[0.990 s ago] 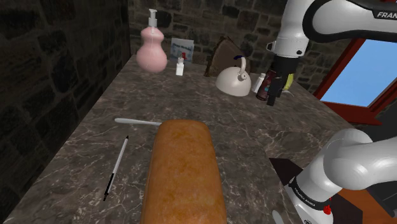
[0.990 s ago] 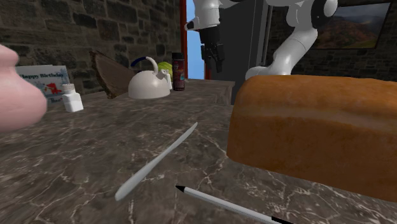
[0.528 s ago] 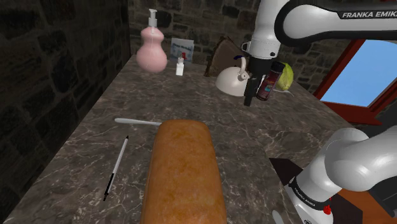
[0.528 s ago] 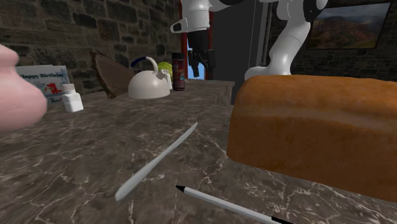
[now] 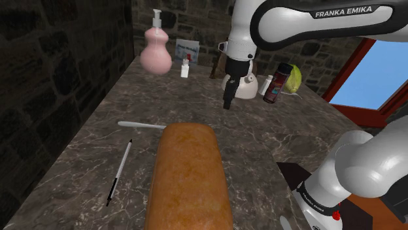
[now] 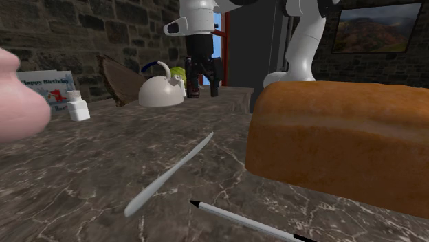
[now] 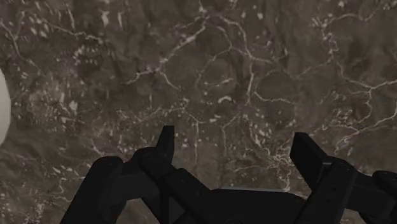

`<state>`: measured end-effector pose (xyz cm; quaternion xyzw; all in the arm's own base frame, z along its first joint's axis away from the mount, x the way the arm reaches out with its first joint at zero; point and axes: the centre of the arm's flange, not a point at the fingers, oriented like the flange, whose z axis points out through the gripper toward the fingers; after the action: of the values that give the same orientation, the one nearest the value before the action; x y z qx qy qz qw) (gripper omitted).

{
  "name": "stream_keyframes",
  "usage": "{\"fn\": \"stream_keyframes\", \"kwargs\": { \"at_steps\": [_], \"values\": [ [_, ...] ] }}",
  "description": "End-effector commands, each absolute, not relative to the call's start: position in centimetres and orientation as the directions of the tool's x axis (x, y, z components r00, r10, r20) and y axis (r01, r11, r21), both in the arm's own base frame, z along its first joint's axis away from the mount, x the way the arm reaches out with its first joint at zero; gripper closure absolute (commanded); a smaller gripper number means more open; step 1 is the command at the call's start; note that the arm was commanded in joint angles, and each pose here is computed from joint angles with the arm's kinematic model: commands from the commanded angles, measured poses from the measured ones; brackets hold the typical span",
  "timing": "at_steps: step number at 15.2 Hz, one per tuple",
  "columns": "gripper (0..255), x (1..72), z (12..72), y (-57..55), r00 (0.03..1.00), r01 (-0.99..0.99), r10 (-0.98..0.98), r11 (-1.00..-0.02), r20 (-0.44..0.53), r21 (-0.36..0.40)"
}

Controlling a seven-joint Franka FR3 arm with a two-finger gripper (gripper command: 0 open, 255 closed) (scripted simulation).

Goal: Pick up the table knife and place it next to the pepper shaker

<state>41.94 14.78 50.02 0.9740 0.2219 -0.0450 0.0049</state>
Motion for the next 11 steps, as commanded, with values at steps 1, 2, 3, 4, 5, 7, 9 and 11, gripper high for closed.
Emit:
{"fn": "stream_keyframes", "kwargs": {
  "at_steps": [1,2,3,4,5,7,9,11],
  "values": [
    [0,43.1,49.6,17.2,0.878,0.473,0.473,-0.881,-0.075,-0.012],
    [0,43.7,49.4,18.2,0.868,0.492,0.492,-0.870,-0.068,-0.013],
    [0,44.3,49.2,19.3,0.858,0.511,0.511,-0.859,-0.061,-0.013],
    [0,44.8,49.1,20.4,0.847,0.530,0.530,-0.848,-0.053,-0.013],
    [0,45.4,49.0,21.5,0.835,0.548,0.548,-0.836,-0.046,-0.013],
    [0,46.4,48.7,23.7,0.811,0.584,0.584,-0.811,-0.032,-0.013],
    [0,47.3,48.5,26.0,0.785,0.619,0.619,-0.785,-0.018,-0.012],
    [0,48.1,48.3,28.3,0.757,0.653,0.653,-0.757,-0.004,-0.010]
  ]
}}
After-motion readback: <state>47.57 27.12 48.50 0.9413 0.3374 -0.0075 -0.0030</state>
